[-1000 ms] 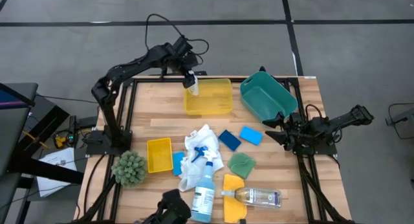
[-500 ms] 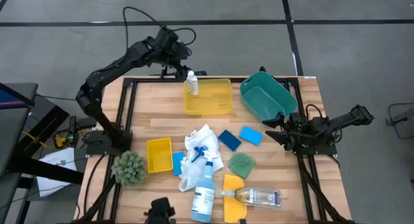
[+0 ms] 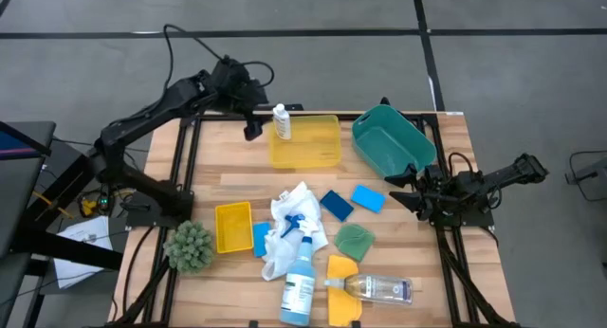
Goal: Pick & Place Kitchen Items
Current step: Put the blue sponge into the bottom yellow bin
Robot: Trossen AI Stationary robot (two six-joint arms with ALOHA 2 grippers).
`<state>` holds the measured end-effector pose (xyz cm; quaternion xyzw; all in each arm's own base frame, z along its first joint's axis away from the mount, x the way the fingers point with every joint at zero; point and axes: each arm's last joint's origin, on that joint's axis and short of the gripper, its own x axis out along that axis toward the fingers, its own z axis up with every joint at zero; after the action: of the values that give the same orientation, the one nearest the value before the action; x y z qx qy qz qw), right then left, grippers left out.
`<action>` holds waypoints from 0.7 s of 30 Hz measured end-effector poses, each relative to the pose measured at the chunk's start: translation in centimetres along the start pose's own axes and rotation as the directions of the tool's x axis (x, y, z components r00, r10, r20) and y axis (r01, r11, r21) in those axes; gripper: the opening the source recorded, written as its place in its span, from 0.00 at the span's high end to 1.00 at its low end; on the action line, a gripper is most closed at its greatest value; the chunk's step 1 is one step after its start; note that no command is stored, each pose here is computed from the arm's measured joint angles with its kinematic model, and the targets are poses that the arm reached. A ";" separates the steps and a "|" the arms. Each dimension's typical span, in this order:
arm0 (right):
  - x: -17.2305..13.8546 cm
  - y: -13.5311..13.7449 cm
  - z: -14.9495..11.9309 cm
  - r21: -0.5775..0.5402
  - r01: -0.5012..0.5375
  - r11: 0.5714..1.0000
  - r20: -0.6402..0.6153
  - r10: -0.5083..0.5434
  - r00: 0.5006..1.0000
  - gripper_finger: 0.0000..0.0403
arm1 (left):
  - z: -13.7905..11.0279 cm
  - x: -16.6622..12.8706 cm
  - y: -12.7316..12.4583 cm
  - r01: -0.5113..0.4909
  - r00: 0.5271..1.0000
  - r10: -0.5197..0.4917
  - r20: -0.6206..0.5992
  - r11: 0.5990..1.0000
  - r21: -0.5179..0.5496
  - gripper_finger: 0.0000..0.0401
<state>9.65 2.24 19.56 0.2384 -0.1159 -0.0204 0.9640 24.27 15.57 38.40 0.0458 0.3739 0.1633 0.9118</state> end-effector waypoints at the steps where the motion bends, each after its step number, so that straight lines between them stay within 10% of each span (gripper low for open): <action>1: 0.0 0.0 0.0 0.000 0.000 1.000 0.000 0.000 1.000 0.31 | -0.1 -0.2 -0.3 0.005 1.000 -0.005 0.003 1.000 0.003 0.33; 21: 0.0 0.0 0.0 0.000 0.000 1.000 0.000 0.000 1.000 0.31 | 0.6 -1.0 -9.4 0.237 0.969 -0.245 0.021 0.954 0.182 0.33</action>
<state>9.65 2.24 19.57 0.2384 -0.1160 -0.0204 0.9640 26.51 6.39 37.55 0.0849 0.3698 0.0158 0.9251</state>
